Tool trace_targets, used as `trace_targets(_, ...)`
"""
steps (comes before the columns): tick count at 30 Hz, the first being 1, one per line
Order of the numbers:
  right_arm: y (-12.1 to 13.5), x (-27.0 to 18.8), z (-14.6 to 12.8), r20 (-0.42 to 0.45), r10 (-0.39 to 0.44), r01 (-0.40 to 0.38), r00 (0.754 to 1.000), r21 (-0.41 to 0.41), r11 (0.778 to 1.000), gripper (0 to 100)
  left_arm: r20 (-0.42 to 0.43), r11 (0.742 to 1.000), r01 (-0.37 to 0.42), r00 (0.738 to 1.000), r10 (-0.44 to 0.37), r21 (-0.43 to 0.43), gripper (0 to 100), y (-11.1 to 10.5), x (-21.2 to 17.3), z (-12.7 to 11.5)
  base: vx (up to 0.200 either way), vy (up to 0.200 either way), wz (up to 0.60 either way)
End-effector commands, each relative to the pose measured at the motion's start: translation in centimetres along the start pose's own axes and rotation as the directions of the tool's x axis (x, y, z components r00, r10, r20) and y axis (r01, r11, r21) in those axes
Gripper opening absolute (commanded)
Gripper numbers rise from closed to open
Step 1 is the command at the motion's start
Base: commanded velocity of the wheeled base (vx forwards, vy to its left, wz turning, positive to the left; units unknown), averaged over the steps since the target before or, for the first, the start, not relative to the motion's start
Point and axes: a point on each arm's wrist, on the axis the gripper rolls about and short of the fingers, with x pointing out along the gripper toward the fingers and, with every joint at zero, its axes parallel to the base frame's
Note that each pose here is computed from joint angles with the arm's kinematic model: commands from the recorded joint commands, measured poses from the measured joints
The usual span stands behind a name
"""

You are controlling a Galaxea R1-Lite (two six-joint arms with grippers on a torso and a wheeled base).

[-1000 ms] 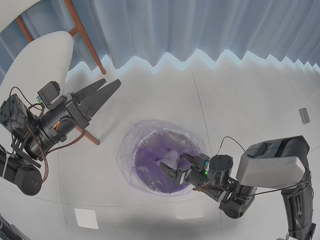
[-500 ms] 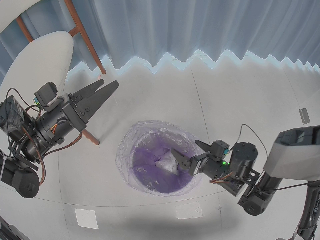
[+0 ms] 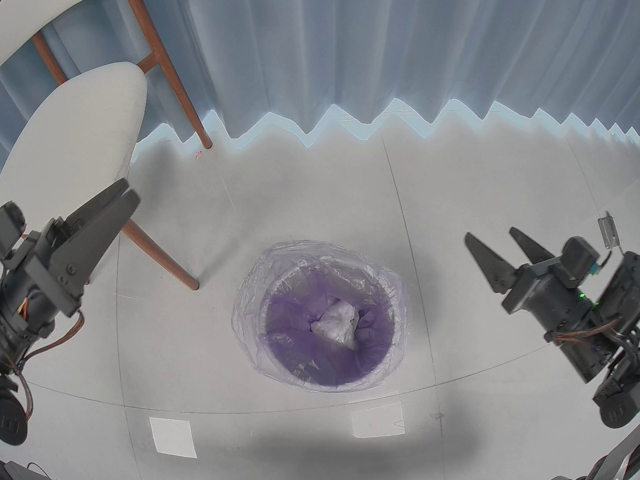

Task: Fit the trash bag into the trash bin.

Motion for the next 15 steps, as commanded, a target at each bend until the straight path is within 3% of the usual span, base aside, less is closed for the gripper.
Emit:
trace_targets(1, -2.3, -7.7, 4.6, 0.148, -0.15, 0.153, 0.978, -0.009, 0.988, 100, 0.033, 0.995, -0.088, 0.996, 0.087, 0.047, 100, -3.4, -6.4, 0.8, 0.0, 0.0, 0.0)
trace_targets(3, -3.3, -10.5, 5.8, 0.178, -0.244, 0.251, 0.953, -0.016, 0.968, 100, 0.033, 0.988, -0.141, 0.99, 0.14, 0.056, 100, -4.8, -8.4, 1.1, 0.0, 0.0, 0.0)
trace_targets(6, -3.5, -12.5, 5.9, 0.175, -0.293, 0.301, 0.94, -0.021, 0.953, 100, 0.024, 0.982, -0.181, 0.983, 0.18, 0.056, 100, -5.7, -9.7, 1.0, 0.0, 0.0, 0.0)
trace_targets(9, -3.6, -16.0, 6.1, 0.184, -0.38, 0.392, 0.907, -0.033, 0.919, 100, -0.007, 0.962, -0.268, 0.963, 0.269, 0.047, 100, -7.6, -12.1, 0.6, 0.0, 0.0, 0.0)
trace_targets(10, -3.6, -16.0, 6.1, 0.184, -0.38, 0.392, 0.907, -0.033, 0.919, 100, -0.007, 0.962, -0.268, 0.963, 0.269, 0.047, 100, -7.6, -12.1, 0.6, 0.0, 0.0, 0.0)
trace_targets(12, -3.4, -18.0, 5.8, 0.201, -0.426, 0.446, 0.882, -0.061, 0.893, 100, -0.004, 0.945, -0.323, 0.946, 0.323, 0.055, 100, -9.3, -13.8, 0.1, 0.0, 0.0, 0.0)
trace_targets(15, -3.1, -19.7, 5.4, 0.227, -0.447, 0.475, 0.866, -0.088, 0.876, 100, 0.0, 0.928, -0.366, 0.93, 0.367, 0.072, 100, -10.8, -15.2, -0.7, 0.0, 0.0, 0.0)
